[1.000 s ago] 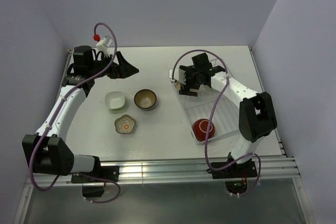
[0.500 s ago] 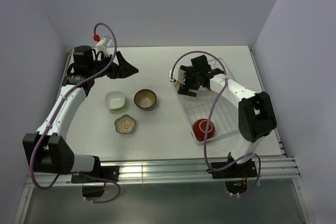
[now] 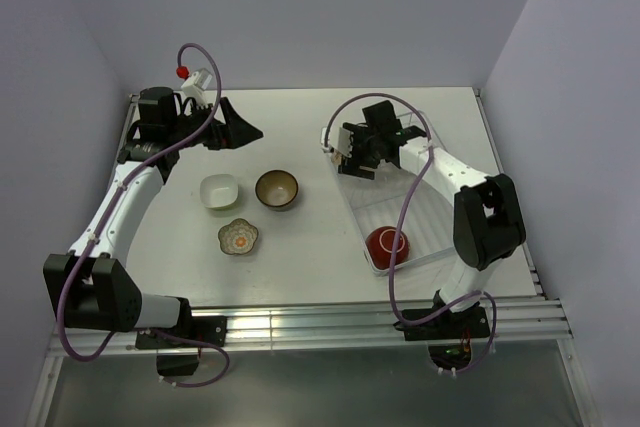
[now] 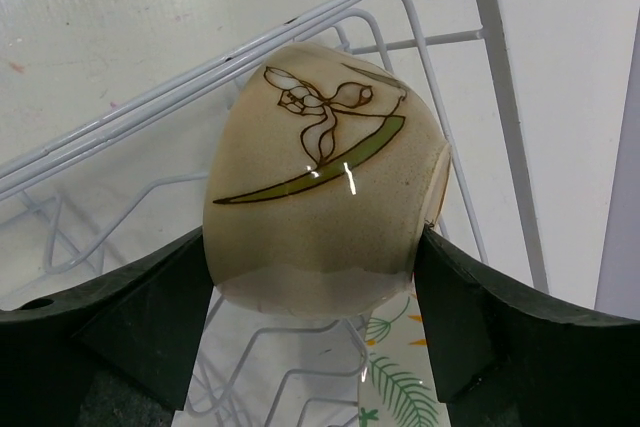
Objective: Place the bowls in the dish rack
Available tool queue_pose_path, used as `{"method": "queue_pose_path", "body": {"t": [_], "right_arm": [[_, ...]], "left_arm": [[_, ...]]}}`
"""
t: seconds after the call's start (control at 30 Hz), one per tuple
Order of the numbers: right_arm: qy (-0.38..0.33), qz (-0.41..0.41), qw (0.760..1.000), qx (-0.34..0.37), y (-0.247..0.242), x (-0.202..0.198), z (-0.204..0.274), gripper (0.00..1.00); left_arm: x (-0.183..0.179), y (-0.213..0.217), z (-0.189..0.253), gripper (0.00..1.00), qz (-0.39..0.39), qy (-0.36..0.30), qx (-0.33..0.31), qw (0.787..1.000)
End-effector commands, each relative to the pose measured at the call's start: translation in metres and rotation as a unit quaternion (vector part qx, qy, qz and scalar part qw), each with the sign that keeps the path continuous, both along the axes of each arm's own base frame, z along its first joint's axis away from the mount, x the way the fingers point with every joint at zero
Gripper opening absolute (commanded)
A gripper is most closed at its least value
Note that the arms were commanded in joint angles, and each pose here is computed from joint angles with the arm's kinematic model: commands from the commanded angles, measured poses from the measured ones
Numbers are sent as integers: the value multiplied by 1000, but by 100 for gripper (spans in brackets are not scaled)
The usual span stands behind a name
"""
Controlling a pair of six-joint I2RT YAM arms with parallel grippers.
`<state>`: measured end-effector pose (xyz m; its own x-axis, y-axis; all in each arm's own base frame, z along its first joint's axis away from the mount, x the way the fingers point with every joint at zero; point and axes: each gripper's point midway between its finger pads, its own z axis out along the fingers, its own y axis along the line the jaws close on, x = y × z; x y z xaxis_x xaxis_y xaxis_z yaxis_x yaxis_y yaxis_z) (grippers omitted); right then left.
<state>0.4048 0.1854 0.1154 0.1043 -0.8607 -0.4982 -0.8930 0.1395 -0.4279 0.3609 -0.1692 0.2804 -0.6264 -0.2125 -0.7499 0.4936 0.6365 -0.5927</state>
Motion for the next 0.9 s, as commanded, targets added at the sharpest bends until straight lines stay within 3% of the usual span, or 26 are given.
{"method": "queue_pose_path", "body": {"t": [0.0,0.13,0.87], "right_arm": [[-10,-1,1000,-5,4,10,12,22],[-21,2,1000,-13,3,16,16,0],[-73,28,996,-32,2,39,43,0]], "left_arm": [[0,-1,13,100,-8,-26,-7,1000],[-1,0,14,99,-8,-26,-7,1000],[1,1,17,100,-8,-33,-7,999]]}}
